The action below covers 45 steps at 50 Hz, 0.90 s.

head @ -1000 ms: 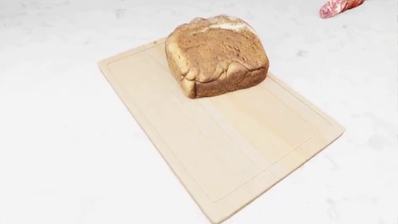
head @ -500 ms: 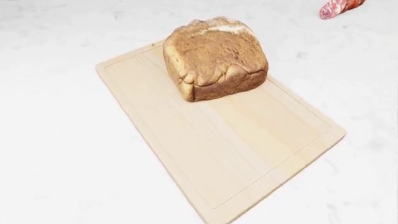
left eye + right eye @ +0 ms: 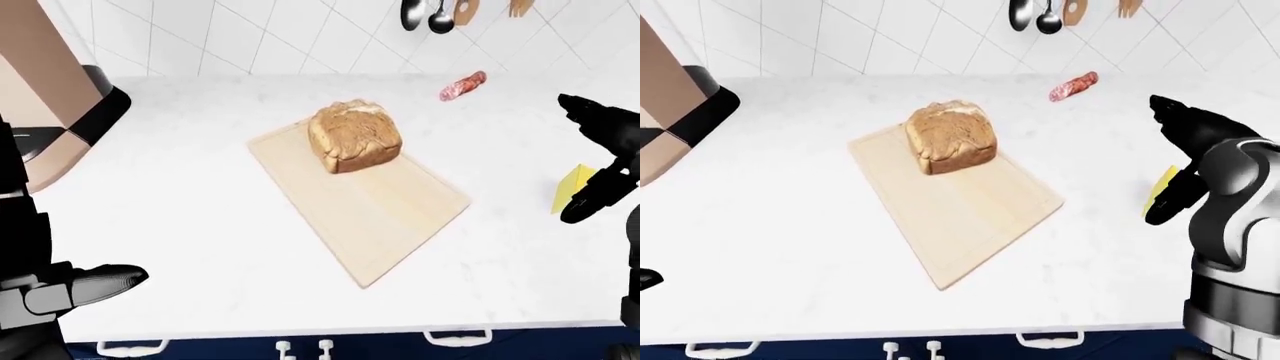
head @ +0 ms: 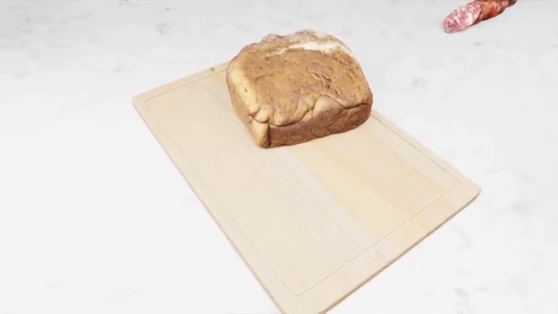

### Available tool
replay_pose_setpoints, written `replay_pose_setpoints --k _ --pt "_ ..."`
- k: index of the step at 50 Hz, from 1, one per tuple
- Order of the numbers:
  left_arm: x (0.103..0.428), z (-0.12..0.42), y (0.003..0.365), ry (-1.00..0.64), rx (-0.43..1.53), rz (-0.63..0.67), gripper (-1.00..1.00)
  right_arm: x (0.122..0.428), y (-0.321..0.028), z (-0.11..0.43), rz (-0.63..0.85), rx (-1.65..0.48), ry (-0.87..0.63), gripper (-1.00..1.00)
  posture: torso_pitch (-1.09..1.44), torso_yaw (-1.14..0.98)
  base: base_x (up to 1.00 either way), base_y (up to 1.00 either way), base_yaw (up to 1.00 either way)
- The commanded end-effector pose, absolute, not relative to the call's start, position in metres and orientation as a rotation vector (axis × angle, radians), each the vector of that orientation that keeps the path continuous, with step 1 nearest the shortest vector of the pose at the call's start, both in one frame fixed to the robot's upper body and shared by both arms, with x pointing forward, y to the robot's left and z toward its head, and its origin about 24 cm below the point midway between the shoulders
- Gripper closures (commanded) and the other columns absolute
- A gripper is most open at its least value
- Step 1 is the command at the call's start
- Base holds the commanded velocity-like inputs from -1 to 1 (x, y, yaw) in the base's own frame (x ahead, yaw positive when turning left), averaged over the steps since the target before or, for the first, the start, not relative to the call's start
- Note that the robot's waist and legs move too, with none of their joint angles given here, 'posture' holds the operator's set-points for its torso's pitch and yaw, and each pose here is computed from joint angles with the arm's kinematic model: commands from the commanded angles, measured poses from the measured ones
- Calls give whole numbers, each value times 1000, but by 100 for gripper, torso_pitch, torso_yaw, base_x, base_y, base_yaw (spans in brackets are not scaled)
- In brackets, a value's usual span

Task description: Pick up the wedge of cheese and place it on the slice of bread to prepare a simple cheese on bread dish.

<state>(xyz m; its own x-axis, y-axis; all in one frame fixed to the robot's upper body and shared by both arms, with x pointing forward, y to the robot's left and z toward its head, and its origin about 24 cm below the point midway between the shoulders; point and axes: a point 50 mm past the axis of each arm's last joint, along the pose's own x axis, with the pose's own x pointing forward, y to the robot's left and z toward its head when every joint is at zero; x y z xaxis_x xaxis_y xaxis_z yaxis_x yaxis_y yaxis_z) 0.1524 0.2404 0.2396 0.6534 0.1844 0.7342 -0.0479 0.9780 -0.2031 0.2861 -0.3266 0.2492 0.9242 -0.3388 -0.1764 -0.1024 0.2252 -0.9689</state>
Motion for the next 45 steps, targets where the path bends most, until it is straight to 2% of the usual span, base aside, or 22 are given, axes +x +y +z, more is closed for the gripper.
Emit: replay_pose_setpoints --k 1,12,30,44,45 --pt "147 247 237 -902 -152 116 -100 280 -328 267 -235 -1362 335 -100 0 0 0 0 0" --pt "147 247 237 -902 -151 112 -100 272 -338 263 -223 -1339 395 -100 0 0 0 0 0" --pt "147 247 237 -903 -151 112 -100 286 -344 242 -184 -1320 453 -100 0 0 0 0 0" --pt "147 247 237 -903 -152 112 -100 286 -350 230 -164 -1302 496 -100 0 0 0 0 0" --pt "147 247 237 -903 -152 113 -100 285 -350 229 -154 -1298 501 18 0 0 0 0 0"
